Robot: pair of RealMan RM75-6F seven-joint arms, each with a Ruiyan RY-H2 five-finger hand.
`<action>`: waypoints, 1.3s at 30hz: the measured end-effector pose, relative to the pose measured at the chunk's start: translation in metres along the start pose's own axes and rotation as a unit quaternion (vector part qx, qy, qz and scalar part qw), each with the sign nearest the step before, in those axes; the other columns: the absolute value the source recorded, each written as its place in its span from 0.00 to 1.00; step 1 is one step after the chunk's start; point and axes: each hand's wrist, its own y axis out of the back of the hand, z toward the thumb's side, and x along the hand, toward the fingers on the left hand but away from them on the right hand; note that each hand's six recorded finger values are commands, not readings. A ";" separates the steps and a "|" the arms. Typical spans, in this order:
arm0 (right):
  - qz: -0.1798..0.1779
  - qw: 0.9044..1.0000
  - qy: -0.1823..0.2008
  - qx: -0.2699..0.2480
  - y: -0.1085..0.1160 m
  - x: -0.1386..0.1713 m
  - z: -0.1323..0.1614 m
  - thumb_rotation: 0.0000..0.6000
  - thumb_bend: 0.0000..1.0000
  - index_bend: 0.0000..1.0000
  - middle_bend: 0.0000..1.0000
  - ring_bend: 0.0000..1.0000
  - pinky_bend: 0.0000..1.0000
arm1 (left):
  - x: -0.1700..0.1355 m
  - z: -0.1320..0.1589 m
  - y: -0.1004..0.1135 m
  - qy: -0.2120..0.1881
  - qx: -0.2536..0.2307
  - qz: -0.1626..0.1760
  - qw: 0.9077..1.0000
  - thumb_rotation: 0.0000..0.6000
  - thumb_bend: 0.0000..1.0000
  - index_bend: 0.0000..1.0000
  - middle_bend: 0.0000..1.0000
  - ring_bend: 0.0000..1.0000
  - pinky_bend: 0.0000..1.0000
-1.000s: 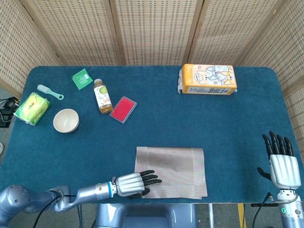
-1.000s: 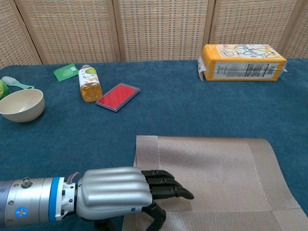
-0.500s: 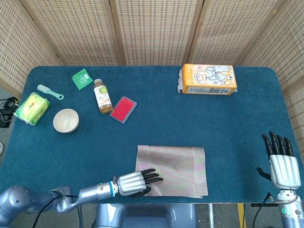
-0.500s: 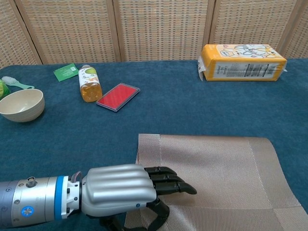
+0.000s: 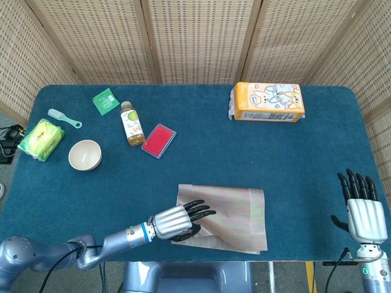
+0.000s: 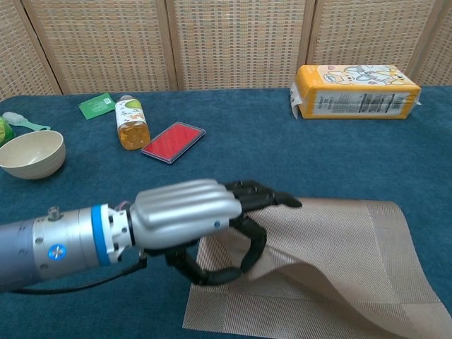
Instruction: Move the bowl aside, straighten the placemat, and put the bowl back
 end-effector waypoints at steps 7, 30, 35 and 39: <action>0.001 1.000 0.001 0.001 -0.001 0.000 0.001 1.00 0.00 0.00 0.00 0.00 0.00 | 0.033 -0.036 0.047 0.067 -0.002 0.051 0.996 1.00 0.53 0.82 0.00 0.00 0.00; 0.003 1.000 -0.013 0.000 -0.002 -0.005 -0.007 1.00 0.00 0.00 0.00 0.00 0.00 | 0.043 -0.204 0.115 0.318 0.043 0.080 0.944 1.00 0.53 0.82 0.00 0.00 0.00; 0.004 1.000 -0.013 0.000 -0.003 -0.005 -0.007 1.00 0.00 0.00 0.00 0.00 0.00 | 0.035 -0.220 0.120 0.351 0.036 0.106 0.930 1.00 0.32 0.55 0.00 0.00 0.00; 0.005 1.000 -0.013 0.001 -0.004 -0.005 -0.007 1.00 0.00 0.00 0.00 0.00 0.00 | 0.032 -0.226 0.121 0.358 0.008 0.116 0.926 1.00 0.00 0.00 0.00 0.00 0.00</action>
